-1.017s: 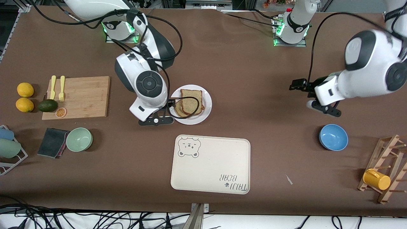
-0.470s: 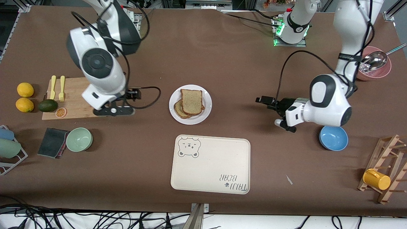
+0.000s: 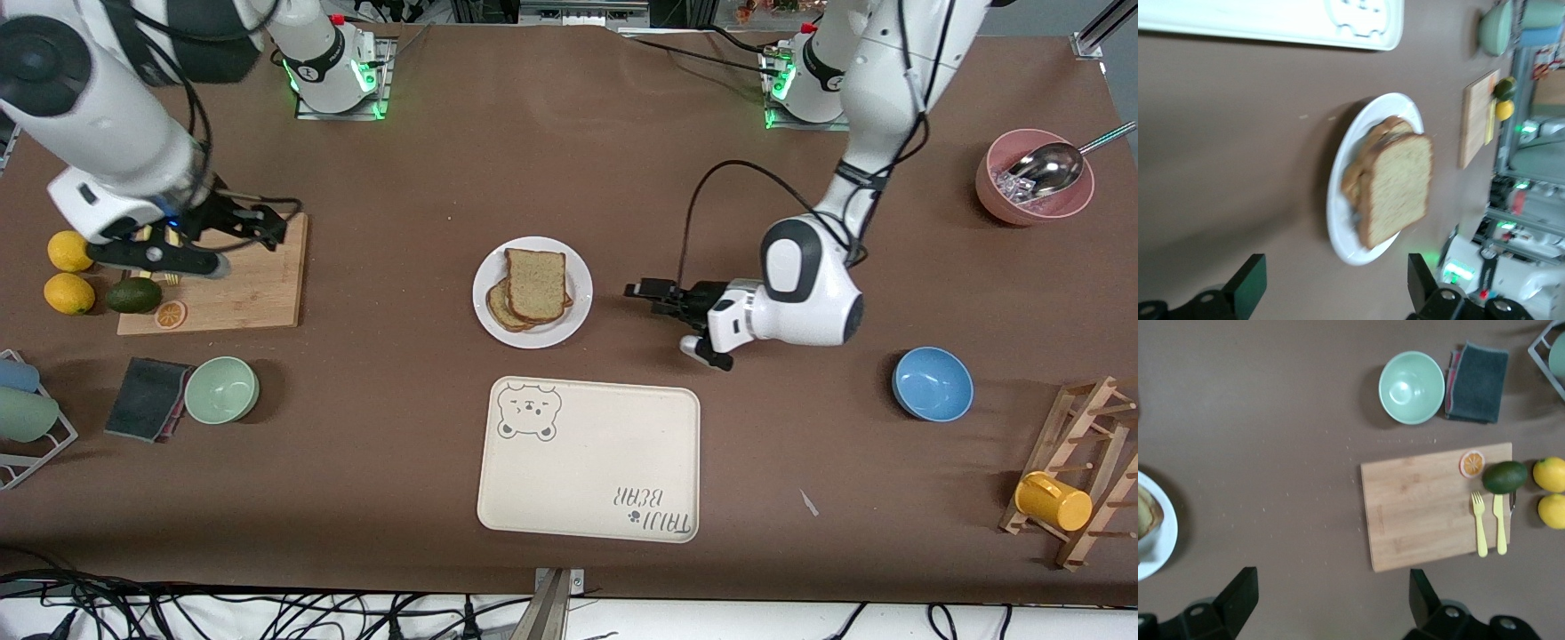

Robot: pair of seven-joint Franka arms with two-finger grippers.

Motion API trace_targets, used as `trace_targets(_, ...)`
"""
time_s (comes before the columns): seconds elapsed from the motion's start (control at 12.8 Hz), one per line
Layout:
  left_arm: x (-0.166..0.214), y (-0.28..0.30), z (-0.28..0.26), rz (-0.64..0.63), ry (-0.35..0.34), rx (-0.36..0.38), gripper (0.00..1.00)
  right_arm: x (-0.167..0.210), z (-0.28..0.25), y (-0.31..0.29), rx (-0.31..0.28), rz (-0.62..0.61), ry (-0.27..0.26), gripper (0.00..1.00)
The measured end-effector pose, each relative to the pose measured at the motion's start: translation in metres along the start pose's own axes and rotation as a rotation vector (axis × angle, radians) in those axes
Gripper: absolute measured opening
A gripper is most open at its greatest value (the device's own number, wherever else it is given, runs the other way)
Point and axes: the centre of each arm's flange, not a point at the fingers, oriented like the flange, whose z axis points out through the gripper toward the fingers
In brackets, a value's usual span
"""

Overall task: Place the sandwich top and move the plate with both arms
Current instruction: 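Withdraw the right gripper while the left gripper reaches toward the plate, then grasp the plate rim with the left gripper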

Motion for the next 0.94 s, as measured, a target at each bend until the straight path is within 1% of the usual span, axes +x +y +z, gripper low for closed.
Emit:
trace_targets(0.08,-0.001,-0.003,0.015,0.019,0.01,-0.027,0.87,-0.003,-0.004,0.018,0.029,-0.02,-0.006,1.0)
trace_targets(0.23,-0.003,-0.019,0.029,0.056,0.023,-0.055,0.61,0.0,-0.006,0.053,0.059,-0.057,-0.006,1.0)
trace_targets(0.39,-0.002,-0.031,0.035,0.051,0.036,-0.05,0.41,0.003,-0.003,0.079,0.067,-0.071,-0.01,1.0)
trace_targets(0.47,-0.003,-0.034,0.038,0.035,0.047,-0.065,0.36,0.003,-0.005,0.085,0.068,-0.068,-0.012,1.0)
trace_targets(0.63,-0.005,-0.037,0.051,-0.011,0.068,-0.109,0.34,0.001,-0.02,0.087,0.069,-0.066,-0.005,1.0)
trace_targets(0.78,-0.009,-0.043,0.068,-0.033,0.068,-0.112,0.35,0.0,-0.032,0.088,0.072,-0.064,0.01,1.0)
trace_targets(0.94,-0.013,-0.046,0.08,-0.037,0.056,-0.102,0.36,0.0,-0.04,0.086,0.112,-0.063,0.021,1.0)
